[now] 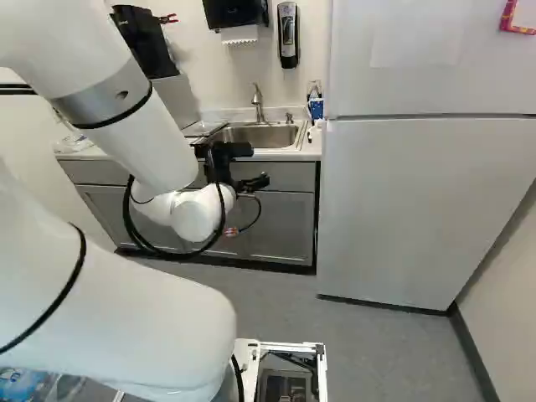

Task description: Rinse the cup and place it in the tray

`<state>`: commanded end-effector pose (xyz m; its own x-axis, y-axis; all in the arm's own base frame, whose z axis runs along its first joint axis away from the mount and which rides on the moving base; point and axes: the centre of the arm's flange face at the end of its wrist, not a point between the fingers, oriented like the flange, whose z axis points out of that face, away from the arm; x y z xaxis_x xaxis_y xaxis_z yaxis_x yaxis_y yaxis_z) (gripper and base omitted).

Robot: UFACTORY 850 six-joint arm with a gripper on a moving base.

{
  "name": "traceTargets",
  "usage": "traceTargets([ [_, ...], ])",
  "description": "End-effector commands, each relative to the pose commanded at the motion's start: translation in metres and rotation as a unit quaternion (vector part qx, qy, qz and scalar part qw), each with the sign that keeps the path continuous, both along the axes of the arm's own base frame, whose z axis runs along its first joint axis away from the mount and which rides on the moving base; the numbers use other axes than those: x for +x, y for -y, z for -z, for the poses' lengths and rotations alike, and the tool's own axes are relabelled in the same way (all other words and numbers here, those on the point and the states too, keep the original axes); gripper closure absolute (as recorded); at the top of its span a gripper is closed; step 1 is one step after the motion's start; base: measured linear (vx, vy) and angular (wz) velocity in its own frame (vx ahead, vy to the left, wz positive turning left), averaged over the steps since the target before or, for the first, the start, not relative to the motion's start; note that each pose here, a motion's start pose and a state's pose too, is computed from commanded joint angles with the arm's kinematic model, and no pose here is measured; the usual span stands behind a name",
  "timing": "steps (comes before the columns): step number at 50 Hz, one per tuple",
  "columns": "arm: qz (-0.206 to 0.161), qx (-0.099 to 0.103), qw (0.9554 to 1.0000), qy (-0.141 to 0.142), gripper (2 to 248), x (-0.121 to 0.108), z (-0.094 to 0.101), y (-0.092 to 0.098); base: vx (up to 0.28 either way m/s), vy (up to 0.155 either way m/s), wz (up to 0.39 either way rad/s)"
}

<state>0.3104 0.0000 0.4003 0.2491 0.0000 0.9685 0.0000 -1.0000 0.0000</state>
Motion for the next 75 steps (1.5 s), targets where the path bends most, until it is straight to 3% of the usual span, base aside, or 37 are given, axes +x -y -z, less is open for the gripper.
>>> traceTargets([
  [42, -0.001, 0.000, 0.9998, 0.018, 3, 0.045, -0.039, -0.001, 0.000, 0.000, 0.000],
  [75, -0.005, 0.000, 0.9985, 0.055, 3, 0.067, -0.073, -0.004, 0.000, 0.000, 0.000],
])
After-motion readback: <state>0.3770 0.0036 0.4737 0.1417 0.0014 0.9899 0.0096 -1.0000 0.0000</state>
